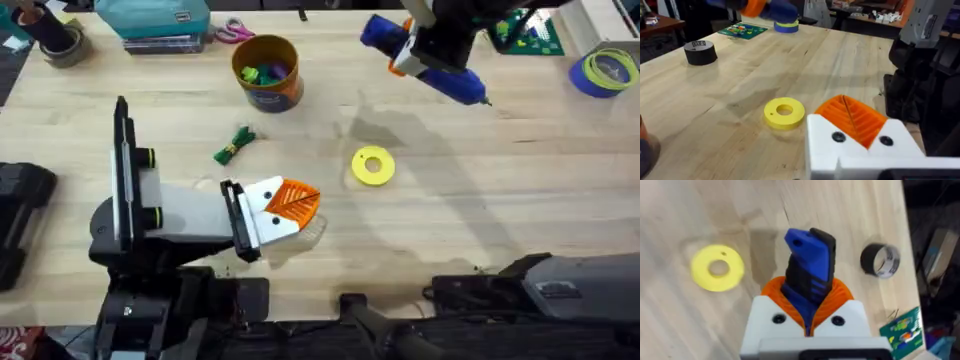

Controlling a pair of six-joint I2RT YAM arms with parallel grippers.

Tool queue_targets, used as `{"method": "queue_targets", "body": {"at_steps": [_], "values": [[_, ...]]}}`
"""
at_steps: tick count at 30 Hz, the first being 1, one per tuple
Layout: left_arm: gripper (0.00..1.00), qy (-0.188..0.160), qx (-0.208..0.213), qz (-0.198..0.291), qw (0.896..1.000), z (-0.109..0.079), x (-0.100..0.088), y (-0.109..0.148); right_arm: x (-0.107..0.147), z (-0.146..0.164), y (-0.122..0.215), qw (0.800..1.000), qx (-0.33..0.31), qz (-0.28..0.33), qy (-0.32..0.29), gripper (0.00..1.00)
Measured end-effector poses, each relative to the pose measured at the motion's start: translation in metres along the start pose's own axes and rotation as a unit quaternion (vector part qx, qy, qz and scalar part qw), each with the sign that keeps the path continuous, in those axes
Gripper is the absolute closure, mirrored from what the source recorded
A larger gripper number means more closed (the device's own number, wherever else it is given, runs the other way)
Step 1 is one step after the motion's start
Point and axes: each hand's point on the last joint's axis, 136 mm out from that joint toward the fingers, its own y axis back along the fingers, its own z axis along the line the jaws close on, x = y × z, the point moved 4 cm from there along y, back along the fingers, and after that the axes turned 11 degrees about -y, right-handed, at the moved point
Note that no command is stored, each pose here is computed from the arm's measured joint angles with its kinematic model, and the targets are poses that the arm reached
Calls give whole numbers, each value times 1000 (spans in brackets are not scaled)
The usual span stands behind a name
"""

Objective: Pick up the gripper from the table and insert it into the empty holder that is missing its gripper. Then pick up a screw, insert it into the mounting hole, and use the screwdriver to tighten it. Finally, clean up the table by picking up the vegetable and placing it into the bucket.

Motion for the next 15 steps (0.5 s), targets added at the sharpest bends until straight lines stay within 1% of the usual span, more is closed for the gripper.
{"method": "queue_targets", "body": {"at_steps": [3,7,12,15], "values": [[997,0,0,0,1000,0,0,0,20,-15,-29,999,-1,31,-8,979],[996,0,0,0,1000,0,0,0,60,-29,-67,997,-5,75,-17,979],[996,0,0,0,1000,0,0,0,112,-31,-103,993,-17,114,-14,979],[996,0,0,0,1000,0,0,0,137,-27,-115,991,-27,130,-7,979]]}}
